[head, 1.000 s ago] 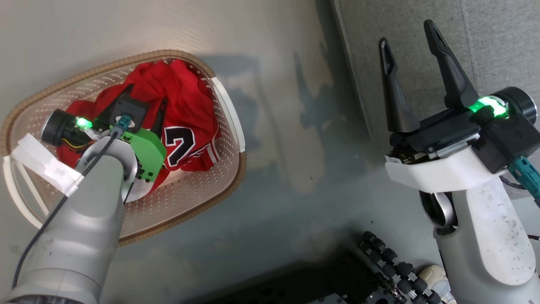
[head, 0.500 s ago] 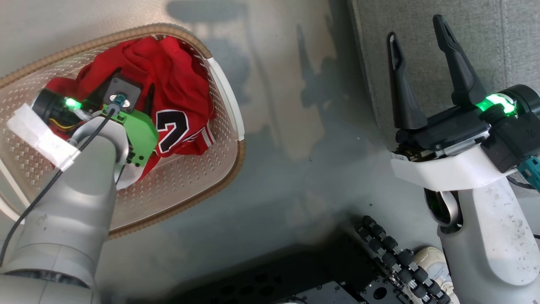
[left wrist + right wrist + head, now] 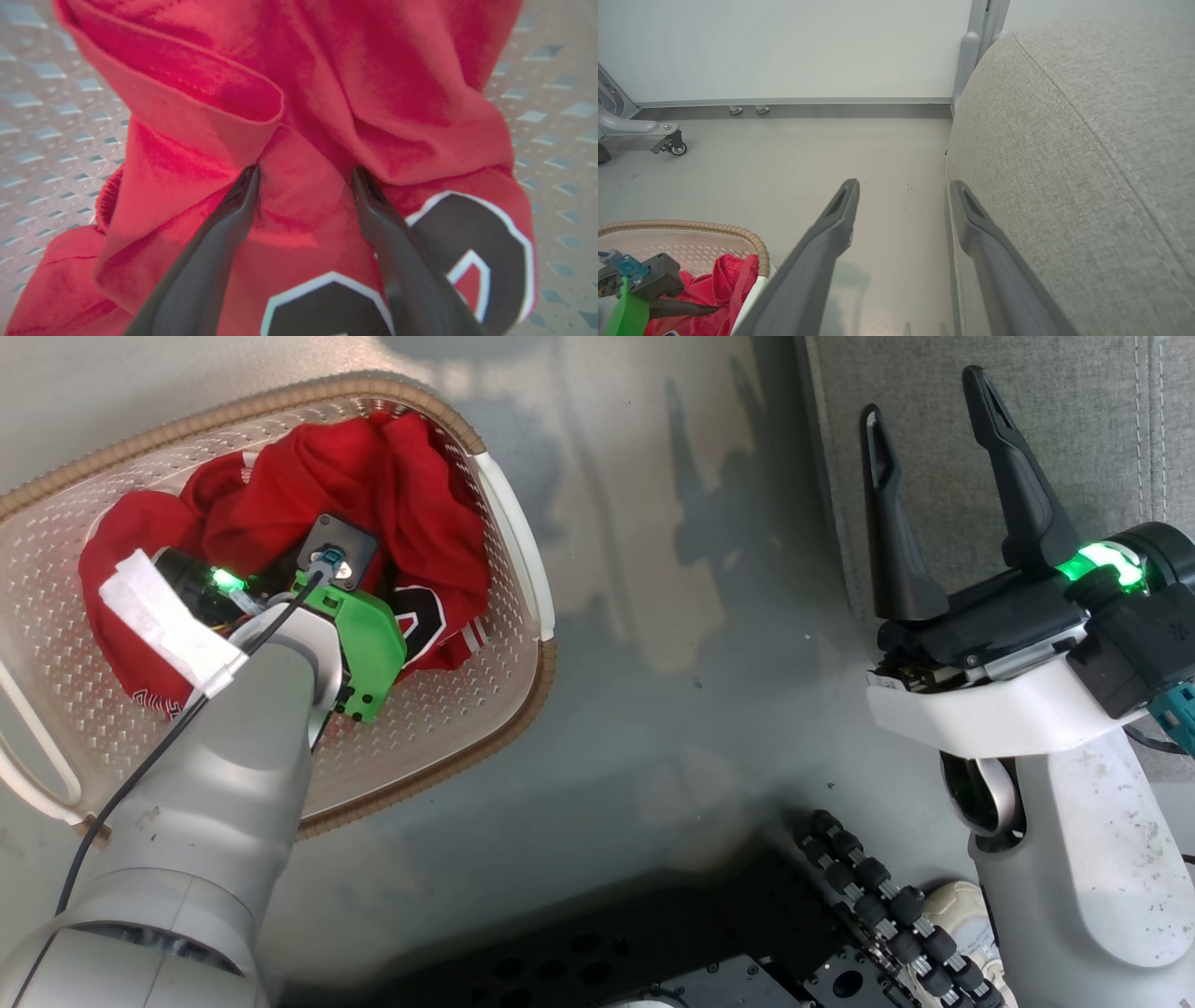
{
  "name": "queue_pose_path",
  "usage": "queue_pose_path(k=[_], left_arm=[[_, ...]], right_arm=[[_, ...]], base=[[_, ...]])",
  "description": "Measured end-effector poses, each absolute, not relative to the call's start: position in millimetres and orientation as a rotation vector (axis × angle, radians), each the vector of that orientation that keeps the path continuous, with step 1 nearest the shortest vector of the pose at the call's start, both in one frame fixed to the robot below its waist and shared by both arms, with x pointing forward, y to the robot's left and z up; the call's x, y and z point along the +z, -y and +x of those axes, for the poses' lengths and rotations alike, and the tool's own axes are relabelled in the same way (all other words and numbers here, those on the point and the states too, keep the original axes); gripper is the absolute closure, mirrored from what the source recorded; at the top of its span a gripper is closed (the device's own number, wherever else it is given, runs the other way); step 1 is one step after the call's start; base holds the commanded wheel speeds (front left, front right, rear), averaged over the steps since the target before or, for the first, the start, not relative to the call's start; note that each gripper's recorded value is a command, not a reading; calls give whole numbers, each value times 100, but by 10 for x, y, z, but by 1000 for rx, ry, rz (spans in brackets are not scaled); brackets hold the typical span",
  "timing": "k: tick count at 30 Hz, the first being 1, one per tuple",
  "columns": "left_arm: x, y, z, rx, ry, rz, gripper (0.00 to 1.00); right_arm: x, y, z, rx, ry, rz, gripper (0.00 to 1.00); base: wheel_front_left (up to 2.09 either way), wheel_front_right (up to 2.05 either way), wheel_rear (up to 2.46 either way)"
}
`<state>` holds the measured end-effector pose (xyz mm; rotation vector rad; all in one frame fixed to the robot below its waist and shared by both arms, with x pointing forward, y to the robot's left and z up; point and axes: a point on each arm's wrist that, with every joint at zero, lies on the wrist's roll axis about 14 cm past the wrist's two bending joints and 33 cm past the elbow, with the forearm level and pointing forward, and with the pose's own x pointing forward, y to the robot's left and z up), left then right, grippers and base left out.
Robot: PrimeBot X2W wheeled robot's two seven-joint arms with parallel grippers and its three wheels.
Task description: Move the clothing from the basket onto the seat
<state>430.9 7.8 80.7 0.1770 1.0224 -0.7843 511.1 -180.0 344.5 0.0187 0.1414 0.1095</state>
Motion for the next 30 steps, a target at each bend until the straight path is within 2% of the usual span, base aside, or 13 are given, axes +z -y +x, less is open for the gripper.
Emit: queue_pose_path(k=[8, 9, 11, 19, 30], left_arm=[[672, -155, 4073, -803, -1172, 231, 0], [663, -159, 4060, -807, -1178, 235, 53], [645, -177, 4035, -811, -1197, 248, 100], [678, -195, 4043, -830, -1194, 278, 100], [1095, 30, 4253, -855, -1012, 223, 100]], right_arm=[[3402, 1778, 5113, 115, -147, 21, 0], [3395, 1778, 5113, 115, -148, 21, 0], [3379, 1777, 5115, 115, -150, 21, 0], [3406, 1739, 5128, 125, -142, 24, 0], [3680, 1693, 5149, 133, -90, 37, 0]], base=[[0, 0, 0], [0, 0, 0], [0, 0, 0], [0, 0, 0], [0, 0, 0]])
